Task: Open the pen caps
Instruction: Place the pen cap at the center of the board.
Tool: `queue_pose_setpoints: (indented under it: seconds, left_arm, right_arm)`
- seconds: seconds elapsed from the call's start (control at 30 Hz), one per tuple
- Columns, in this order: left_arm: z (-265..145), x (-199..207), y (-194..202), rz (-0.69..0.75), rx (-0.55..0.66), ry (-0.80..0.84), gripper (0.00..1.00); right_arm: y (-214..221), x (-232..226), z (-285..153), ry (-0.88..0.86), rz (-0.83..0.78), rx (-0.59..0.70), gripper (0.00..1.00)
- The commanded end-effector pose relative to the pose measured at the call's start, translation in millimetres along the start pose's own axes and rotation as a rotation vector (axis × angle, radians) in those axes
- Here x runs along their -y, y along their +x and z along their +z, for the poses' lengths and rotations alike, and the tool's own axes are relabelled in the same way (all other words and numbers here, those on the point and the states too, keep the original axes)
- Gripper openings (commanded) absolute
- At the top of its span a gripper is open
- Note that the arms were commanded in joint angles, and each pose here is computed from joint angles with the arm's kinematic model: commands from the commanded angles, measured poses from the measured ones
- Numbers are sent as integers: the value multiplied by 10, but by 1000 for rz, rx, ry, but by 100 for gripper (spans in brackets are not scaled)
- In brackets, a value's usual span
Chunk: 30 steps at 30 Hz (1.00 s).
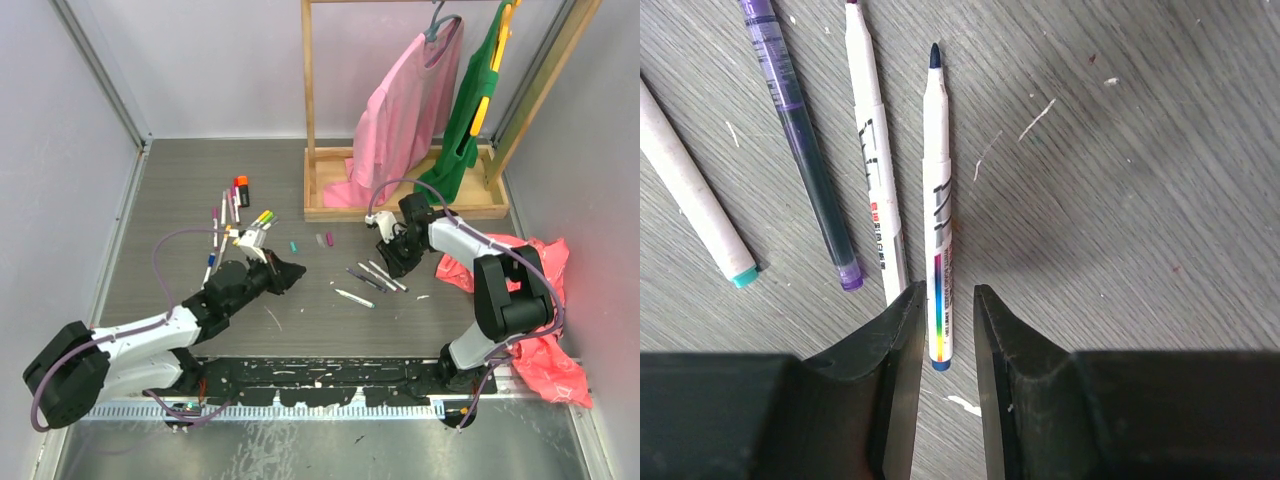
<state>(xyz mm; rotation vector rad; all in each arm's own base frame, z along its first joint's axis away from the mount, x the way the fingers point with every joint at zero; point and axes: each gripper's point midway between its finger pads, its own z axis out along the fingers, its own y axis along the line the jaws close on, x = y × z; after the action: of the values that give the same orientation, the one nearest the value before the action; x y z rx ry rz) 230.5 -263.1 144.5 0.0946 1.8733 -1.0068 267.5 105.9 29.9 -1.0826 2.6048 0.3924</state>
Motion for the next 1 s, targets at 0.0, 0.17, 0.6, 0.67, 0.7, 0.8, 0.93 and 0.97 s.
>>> queue_pose_setpoints:
  seconds: [0.0, 0.17, 0.6, 0.67, 0.7, 0.8, 0.93, 0.97]
  left_arm:
    - [104, 287, -279, 9, 93, 67, 0]
    - [201, 375, -193, 14, 72, 74, 0]
    - [551, 530, 43, 37, 22, 28, 0]
    - [622, 553, 67, 40, 16, 14, 0]
    - [660, 563, 84, 43, 13, 4, 0]
    - [791, 544, 141, 45, -9, -41, 0]
    - [1034, 494, 206, 54, -58, -128, 0]
    - [1091, 467, 225, 61, -71, -157, 0]
  right_arm:
    - [-250, 20, -184, 24, -36, 85, 32]
    - [-300, 10, -244, 32, -49, 110, 32]
    - [-375, 8, -368, 51, -75, 149, 32]
    - [-380, 11, -378, 54, -78, 152, 32]
    - [-386, 11, -385, 56, -80, 154, 32]
    - [-394, 14, -402, 61, -82, 159, 32]
    - [-401, 31, -417, 72, -83, 162, 32]
    - [-403, 34, -420, 75, -84, 163, 32]
